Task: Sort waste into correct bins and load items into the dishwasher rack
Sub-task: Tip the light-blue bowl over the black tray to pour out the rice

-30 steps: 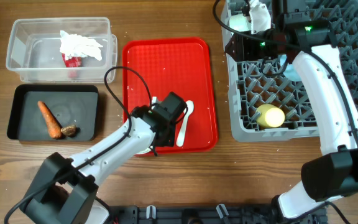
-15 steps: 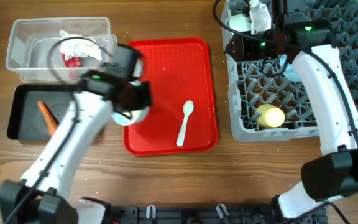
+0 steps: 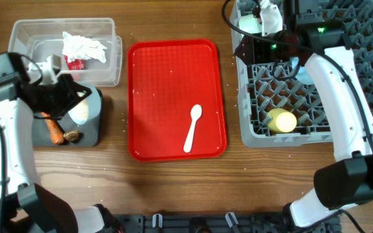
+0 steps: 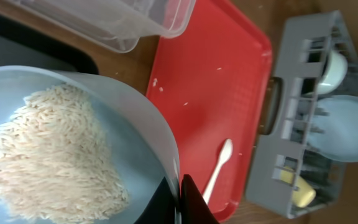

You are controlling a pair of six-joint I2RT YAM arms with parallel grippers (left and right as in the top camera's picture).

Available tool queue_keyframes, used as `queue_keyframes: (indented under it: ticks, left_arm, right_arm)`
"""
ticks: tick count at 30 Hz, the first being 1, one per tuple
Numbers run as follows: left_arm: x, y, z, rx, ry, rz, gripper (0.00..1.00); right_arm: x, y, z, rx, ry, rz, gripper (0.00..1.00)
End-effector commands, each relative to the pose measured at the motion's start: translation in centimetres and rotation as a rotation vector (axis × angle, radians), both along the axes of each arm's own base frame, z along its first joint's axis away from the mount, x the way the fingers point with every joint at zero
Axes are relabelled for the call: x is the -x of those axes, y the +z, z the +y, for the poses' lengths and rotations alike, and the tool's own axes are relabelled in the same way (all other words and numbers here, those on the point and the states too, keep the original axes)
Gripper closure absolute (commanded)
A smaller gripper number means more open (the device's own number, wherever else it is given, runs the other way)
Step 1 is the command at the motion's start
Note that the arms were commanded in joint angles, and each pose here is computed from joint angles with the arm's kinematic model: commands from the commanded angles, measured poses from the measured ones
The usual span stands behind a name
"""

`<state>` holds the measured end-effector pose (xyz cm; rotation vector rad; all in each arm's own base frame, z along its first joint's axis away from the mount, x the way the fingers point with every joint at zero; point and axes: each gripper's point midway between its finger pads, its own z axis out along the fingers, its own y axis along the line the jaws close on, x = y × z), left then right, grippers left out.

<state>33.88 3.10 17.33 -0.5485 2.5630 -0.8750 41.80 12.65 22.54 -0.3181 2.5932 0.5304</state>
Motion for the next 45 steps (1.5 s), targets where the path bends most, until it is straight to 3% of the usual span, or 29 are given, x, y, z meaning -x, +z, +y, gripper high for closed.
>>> queue_keyframes:
  ticks: [1,11,19,27,38,45]
  left_arm:
    - [-0.8,1.6,0.1,0.177,-0.082,-0.152,0.96]
    - [-1.8,-1.9,4.6,0.419,-0.009,-0.214,0.96]
    - [-1.7,-4.4,6.7,0.484,0.056,-0.192,0.96]
    - [-2.0,-1.9,7.5,0.622,0.1,-0.289,0.96]
    - [-1.9,1.0,7.6,0.848,0.181,-0.281,0.96]
    - [-1.2,1.3,7.8,0.912,0.241,-0.224,0.96]
  right_arm:
    - [0.4,1.0,0.1,0.004,0.003,-0.019,0.44]
    - [0.9,0.8,0.0,0.006,0.001,0.004,0.44]
    - [1.4,0.5,0.0,0.005,0.002,0.026,0.43]
    - [1.8,0.3,-0.1,0.008,0.0,0.047,0.42]
    - [2.2,0.1,-0.2,0.011,0.0,0.069,0.42]
    - [2.3,0.1,-0.2,0.012,0.0,0.073,0.42]
